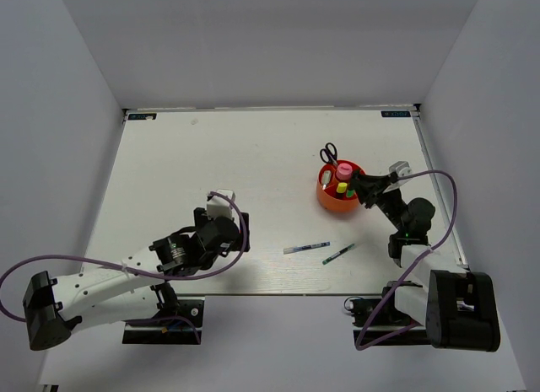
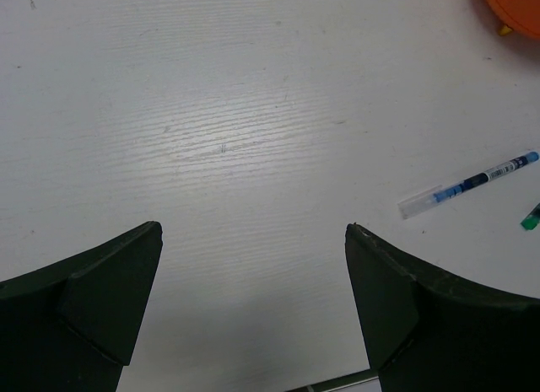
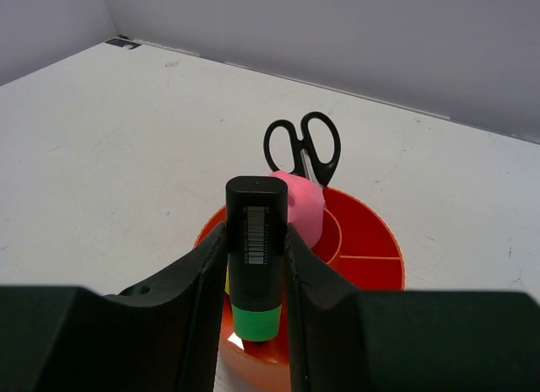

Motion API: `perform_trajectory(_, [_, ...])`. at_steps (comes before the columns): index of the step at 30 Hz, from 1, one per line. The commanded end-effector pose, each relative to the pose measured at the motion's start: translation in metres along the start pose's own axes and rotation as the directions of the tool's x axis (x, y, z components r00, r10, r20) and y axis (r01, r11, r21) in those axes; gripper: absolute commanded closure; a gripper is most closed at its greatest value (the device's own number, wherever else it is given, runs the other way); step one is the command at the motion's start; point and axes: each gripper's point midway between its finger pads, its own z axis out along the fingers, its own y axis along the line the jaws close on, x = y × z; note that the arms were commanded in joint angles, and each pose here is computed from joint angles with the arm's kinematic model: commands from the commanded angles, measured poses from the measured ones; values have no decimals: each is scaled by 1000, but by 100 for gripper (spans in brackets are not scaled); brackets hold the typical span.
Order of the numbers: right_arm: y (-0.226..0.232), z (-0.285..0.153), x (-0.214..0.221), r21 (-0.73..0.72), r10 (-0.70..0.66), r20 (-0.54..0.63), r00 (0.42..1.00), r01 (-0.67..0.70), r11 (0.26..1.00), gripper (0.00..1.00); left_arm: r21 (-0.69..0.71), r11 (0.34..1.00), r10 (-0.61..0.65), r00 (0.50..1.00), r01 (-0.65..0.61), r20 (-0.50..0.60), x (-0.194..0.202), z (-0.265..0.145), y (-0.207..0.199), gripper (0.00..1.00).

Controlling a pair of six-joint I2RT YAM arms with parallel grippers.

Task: Sort the stationery into containers
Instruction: Place the pen in the storage box.

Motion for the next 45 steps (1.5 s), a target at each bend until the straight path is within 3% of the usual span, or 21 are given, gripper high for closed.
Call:
perform_trajectory(1, [-5, 5, -20, 28, -60, 79, 995, 58, 998, 100, 13, 999, -30, 999, 29, 30, -12, -3, -8, 1])
perform_trajectory(14, [2, 9, 3, 17, -62, 37, 997, 62, 998, 100, 7, 1000, -10, 1000, 10, 14, -5, 1, -12, 1])
perform_trajectory(17, [8, 8, 2, -3, -70, 42, 997, 70, 998, 86, 12, 1000, -2, 1000, 2, 8, -3, 2, -15, 1])
perform_trajectory(18, [9, 8, 3, -6, -72, 38, 997, 72, 997, 73, 9, 1000, 0, 1000, 0, 6, -1, 2, -15, 1])
perform_trajectory(21, [8, 6, 3, 1, -85, 39, 996, 86, 996, 54, 14, 1000, 0, 1000, -1, 7, -2, 3, -16, 1])
perform_trajectory(26, [8, 4, -1, 8, -90, 28, 996, 90, 996, 42, 29, 999, 31, 999, -31, -12, 1, 6, -22, 1])
perform_trajectory(40, [5, 7, 9, 13, -36, -49, 998, 37, 999, 41, 78, 990, 125, 990, -120, -59, 6, 16, -45, 4])
perform_trajectory(43, [5, 7, 13, 10, -29, -62, 998, 30, 1000, 44, 80, 990, 122, 991, -117, -56, 6, 15, -44, 4])
perform_trajectory(45, [5, 7, 11, 11, -26, -55, 998, 26, 1000, 52, 75, 990, 123, 991, -118, -53, 5, 16, -43, 4])
